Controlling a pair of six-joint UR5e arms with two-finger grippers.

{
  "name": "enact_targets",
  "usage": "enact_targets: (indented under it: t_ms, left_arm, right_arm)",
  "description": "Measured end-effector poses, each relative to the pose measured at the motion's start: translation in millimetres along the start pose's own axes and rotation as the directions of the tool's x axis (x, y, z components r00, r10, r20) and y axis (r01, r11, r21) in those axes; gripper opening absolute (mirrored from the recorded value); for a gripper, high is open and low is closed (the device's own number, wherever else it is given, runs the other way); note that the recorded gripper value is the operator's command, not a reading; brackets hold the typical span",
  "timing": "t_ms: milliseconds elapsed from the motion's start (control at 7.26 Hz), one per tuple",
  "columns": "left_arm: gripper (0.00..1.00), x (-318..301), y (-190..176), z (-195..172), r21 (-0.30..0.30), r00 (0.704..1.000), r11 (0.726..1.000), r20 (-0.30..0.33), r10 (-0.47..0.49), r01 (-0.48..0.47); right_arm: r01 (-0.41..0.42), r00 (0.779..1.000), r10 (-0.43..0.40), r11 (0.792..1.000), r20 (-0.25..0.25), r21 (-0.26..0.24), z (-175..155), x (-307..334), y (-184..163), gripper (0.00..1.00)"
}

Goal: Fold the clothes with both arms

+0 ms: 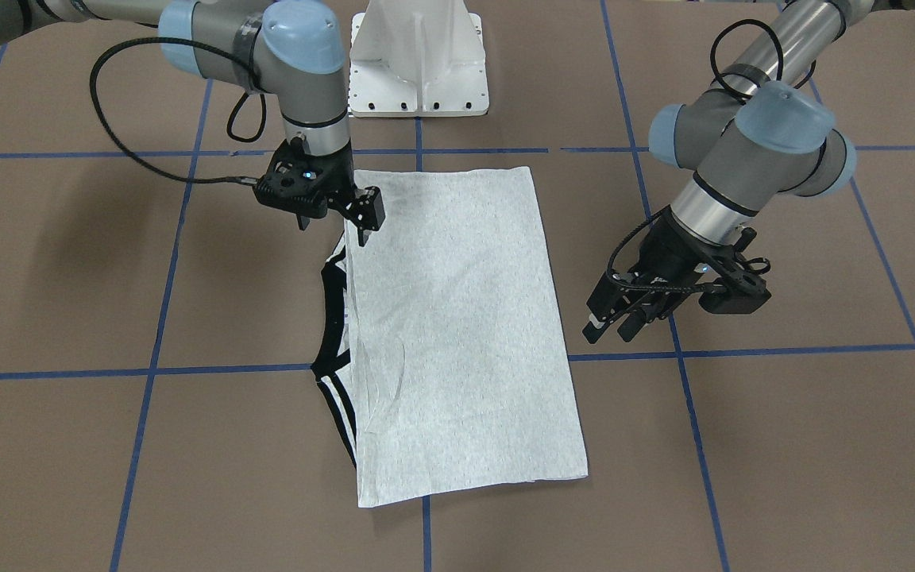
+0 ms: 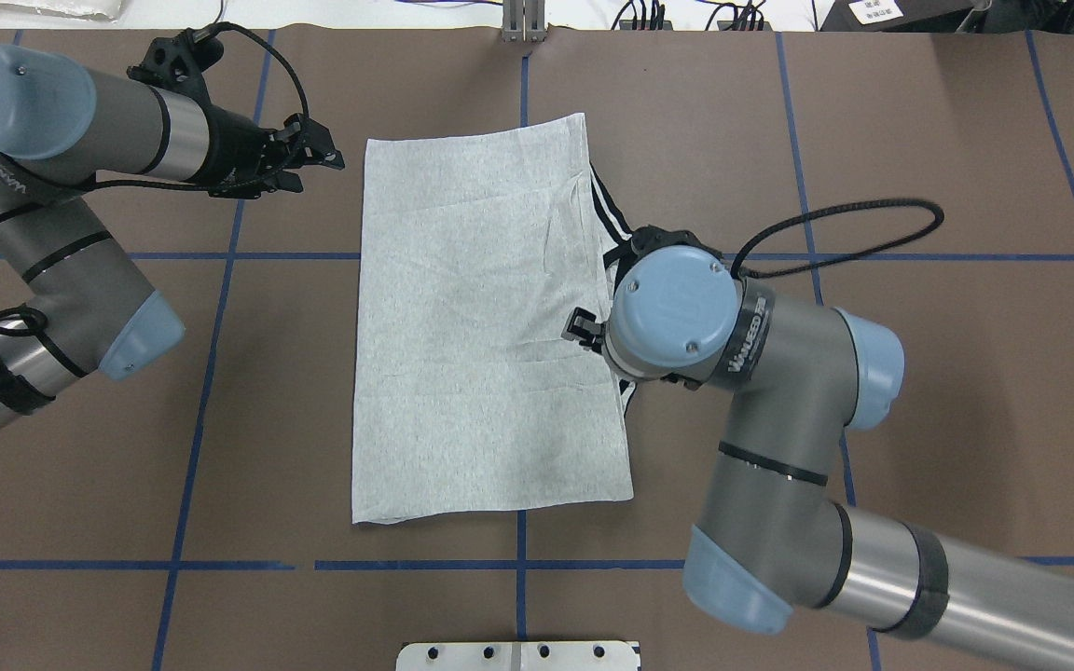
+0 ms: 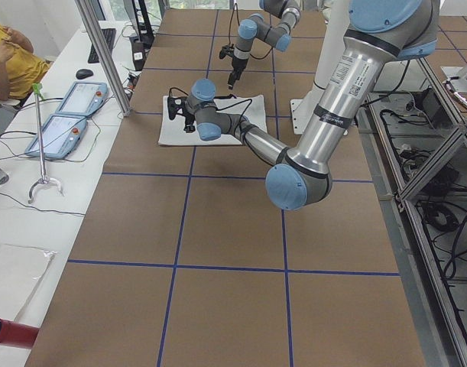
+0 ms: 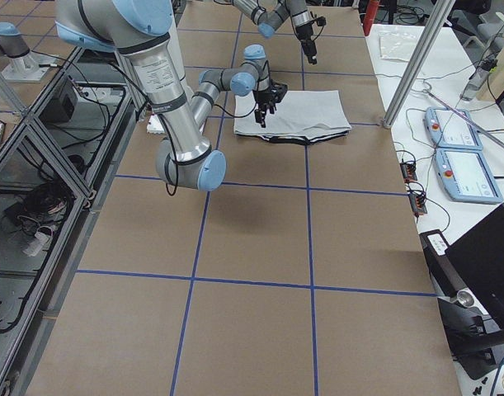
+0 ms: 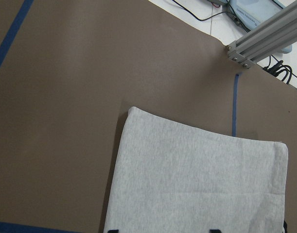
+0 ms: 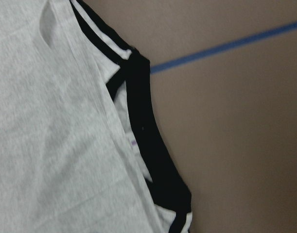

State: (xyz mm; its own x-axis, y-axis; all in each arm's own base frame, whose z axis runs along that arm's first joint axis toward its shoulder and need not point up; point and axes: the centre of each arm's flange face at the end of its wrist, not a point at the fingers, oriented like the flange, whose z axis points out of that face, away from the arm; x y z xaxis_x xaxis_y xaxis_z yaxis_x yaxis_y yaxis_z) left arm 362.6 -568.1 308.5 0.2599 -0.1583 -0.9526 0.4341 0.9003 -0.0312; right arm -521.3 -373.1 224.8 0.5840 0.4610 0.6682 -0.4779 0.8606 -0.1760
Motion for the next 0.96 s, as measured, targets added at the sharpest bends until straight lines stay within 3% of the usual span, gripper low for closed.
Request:
enact_targets:
  t_ms: [138,413,551,689,964]
  left_arm:
    - [0.69,0,0,0,0.000,1.000,1.000,0.000,0.000,0.000]
    - [0.69,-6,1,-1,0.000,1.000,1.000,0.005,-0.002,0.002]
    - [0.69,-8,2,-3,0.000,1.000,1.000,0.006,-0.002,0.002]
    - [0.69,-8,2,-3,0.001,1.000,1.000,0.006,-0.003,0.003]
    - [0.69,-9,2,-3,0.003,1.000,1.000,0.006,-0.004,0.004]
  right_arm:
    - [-0.159,0.987,0.159,0.987,0.001,-0.013,2,5,31,0.98]
    - [-0.399,0.917,0.399,0.916,-0.005,-0.049,4,11,69,0.98]
    - [-0.449,0.893,0.450,0.891,-0.007,-0.066,7,14,82,0.98]
    - [-0.469,0.883,0.469,0.880,-0.015,-0.073,12,19,94,0.98]
    - [-0.478,0.878,0.477,0.875,-0.032,-0.079,19,24,114,0.97]
